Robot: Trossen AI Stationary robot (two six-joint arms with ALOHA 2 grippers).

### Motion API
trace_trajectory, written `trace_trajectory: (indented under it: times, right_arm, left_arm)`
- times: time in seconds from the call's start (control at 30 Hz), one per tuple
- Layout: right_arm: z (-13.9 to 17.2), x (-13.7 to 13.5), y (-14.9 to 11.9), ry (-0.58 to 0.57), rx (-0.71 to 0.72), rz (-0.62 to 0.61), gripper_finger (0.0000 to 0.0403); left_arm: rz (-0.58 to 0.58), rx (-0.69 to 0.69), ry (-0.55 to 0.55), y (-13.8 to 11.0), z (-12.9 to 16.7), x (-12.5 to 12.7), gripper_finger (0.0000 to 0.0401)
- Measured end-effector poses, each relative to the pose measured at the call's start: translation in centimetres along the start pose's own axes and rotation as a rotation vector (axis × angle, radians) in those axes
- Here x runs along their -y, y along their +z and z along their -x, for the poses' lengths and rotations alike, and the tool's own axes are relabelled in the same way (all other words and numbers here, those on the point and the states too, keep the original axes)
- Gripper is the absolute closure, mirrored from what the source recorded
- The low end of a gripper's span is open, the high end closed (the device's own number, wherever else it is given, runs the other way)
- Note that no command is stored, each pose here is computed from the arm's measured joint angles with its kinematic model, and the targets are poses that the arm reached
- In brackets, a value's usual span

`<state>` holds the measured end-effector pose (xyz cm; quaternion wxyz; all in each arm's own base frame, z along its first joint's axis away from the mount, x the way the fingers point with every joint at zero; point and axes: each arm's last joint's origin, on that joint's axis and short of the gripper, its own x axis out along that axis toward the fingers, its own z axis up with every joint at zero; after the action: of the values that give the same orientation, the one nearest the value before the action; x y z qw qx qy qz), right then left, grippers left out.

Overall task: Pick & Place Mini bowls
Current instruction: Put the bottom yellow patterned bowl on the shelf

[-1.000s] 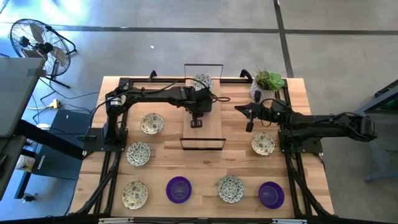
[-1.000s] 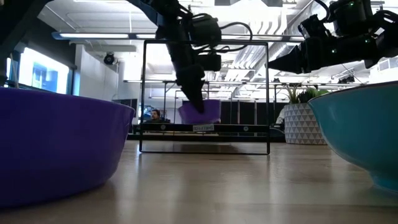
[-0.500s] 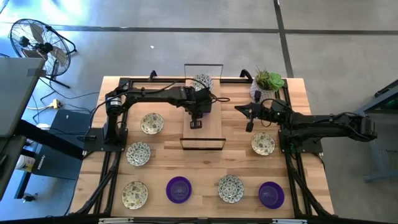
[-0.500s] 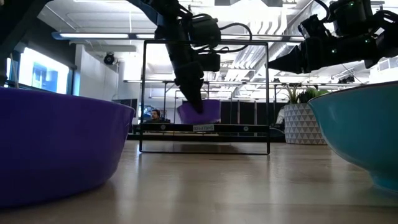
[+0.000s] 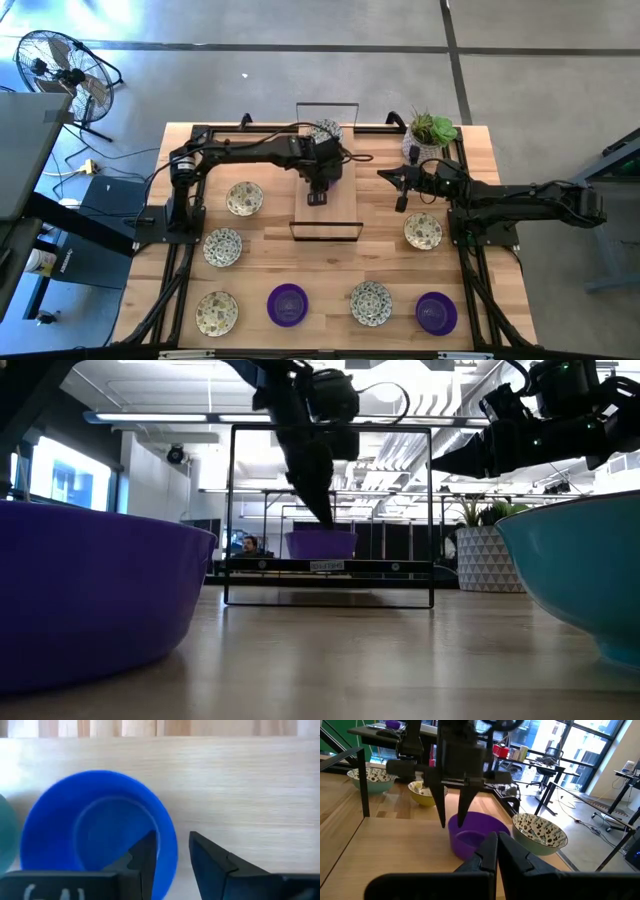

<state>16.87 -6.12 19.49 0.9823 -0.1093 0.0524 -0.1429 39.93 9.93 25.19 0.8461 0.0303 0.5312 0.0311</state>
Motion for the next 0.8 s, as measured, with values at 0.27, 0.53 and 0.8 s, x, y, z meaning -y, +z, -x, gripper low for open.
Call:
trace_trajectory:
  times: [0.27,0.53,0.8]
  right_arm:
    - [0.0,0.0,0.0,0.000,-0.001,0.007,0.0401]
    - [0.0,0.0,-0.1,0.003,-0.010,0.008,0.0402]
    - [0.0,0.0,-0.2,0.005,-0.018,0.014,0.0402]
  left_arm:
    - [0.001,-0.021,-0.018,1.2,3.1,-0.2,0.0304]
    - [0.035,0.023,0.121,1.2,6.2,-0.3,0.0391]
    - [0.102,0.191,0.263,1.1,8.3,0.5,0.0399]
